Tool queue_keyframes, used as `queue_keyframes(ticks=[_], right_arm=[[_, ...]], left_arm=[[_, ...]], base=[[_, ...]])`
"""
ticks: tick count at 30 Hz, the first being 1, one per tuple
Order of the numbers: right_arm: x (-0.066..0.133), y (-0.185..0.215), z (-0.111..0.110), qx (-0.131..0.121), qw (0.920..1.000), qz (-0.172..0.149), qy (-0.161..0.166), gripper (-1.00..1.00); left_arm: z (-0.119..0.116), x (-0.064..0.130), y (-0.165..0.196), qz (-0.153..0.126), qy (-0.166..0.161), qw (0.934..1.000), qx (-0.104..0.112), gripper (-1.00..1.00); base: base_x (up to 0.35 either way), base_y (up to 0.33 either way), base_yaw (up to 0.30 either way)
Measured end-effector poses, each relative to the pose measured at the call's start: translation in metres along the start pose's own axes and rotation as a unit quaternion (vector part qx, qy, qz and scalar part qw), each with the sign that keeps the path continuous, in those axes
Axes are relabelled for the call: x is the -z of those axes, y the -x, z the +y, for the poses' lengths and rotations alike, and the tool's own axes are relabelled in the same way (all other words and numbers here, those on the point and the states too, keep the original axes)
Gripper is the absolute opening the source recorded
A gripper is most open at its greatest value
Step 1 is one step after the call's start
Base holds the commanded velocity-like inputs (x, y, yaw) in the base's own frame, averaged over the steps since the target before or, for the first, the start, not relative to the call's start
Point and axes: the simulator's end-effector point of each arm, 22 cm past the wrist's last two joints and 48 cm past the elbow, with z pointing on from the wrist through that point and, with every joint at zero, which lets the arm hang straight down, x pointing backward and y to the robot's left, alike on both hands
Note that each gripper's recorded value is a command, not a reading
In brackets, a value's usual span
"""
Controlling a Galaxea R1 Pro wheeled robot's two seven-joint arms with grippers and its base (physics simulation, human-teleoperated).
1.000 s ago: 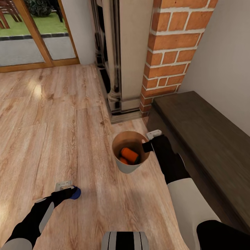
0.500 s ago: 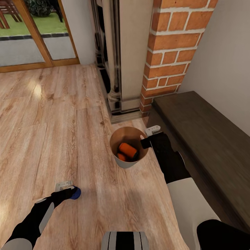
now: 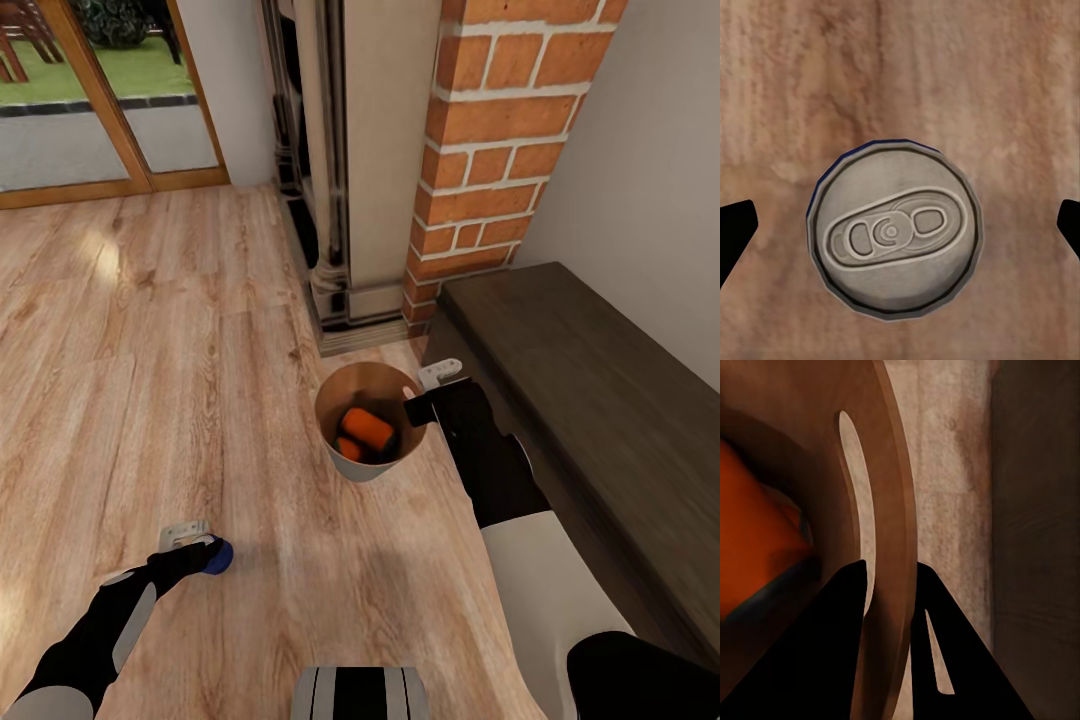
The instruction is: Put the three can of soda from the living room inside the tash can in the kitchen.
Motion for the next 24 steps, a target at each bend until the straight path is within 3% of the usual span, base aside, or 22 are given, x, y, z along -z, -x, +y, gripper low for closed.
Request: queue_keyframes(ticks=[24], right_arm=[[0.0,0.0,0.001,0.001,1.0,0.0,0.002,-1.0]], left_arm=[[-0.001,-0.003,-0.012,0.005,0.0,1.0,0.003,1.0]], base=[[0.026,0.0,0.0]])
